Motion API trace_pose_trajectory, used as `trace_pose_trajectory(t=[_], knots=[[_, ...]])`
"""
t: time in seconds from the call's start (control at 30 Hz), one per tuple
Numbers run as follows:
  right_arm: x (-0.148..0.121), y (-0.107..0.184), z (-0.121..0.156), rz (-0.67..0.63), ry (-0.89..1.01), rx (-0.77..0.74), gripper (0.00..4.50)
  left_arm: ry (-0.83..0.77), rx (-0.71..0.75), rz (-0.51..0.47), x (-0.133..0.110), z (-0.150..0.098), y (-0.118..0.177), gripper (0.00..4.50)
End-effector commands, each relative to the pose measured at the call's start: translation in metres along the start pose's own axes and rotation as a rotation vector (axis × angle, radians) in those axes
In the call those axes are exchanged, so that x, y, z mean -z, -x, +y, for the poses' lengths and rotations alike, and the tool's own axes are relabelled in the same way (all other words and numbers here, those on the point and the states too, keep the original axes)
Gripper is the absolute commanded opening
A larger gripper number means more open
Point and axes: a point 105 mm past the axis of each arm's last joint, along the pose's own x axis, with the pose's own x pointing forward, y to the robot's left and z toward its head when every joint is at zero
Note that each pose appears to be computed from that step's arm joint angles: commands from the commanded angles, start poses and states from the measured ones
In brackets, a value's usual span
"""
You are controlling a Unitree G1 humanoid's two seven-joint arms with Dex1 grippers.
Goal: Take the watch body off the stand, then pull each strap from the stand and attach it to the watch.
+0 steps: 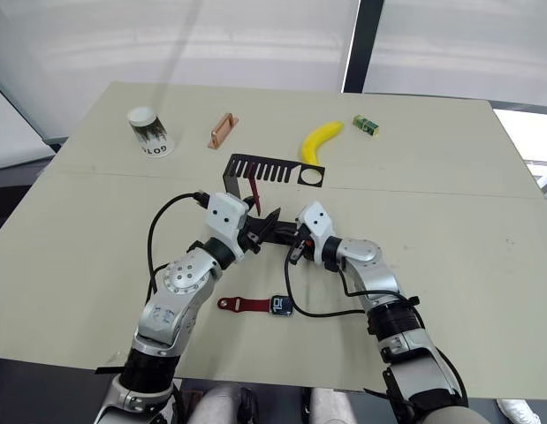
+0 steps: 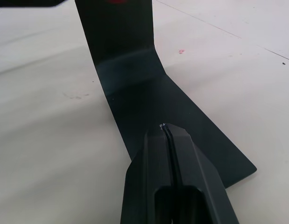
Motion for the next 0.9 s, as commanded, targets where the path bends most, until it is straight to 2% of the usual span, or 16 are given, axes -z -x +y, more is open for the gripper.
trace_pose_trajectory(t=[0.03, 0.07, 0.17, 0.3, 0.33, 0.6, 0.9], knots=[[0.015, 0.0, 0.008, 0.047, -0.028, -0.027, 0.0, -0.024, 0.003, -0.057, -0.013, -0.001, -0.002, 2.75], [0.015, 0.0, 0.008, 0.049, -0.028, -0.028, 0.0, -0.031, -0.001, -0.066, -0.014, 0.0, -0.003, 2.75], [0.017, 0.001, 0.01, 0.051, -0.03, -0.032, 0.0, -0.033, -0.009, -0.078, -0.015, 0.002, -0.005, 2.07], [0.017, 0.0, 0.012, 0.052, -0.03, -0.039, 0.0, -0.038, -0.021, -0.115, -0.021, 0.003, -0.006, 0.28], [0.017, 0.0, 0.012, 0.052, -0.029, -0.041, 0.0, -0.041, -0.022, -0.117, -0.021, 0.004, -0.006, 0.04], [0.02, 0.0, 0.015, 0.062, -0.035, -0.046, 0.0, -0.052, -0.021, -0.127, -0.02, 0.006, -0.004, 0.04], [0.021, 0.001, 0.015, 0.076, -0.035, -0.047, 0.0, -0.069, 0.013, -0.211, -0.034, 0.005, 0.002, 0.04]])
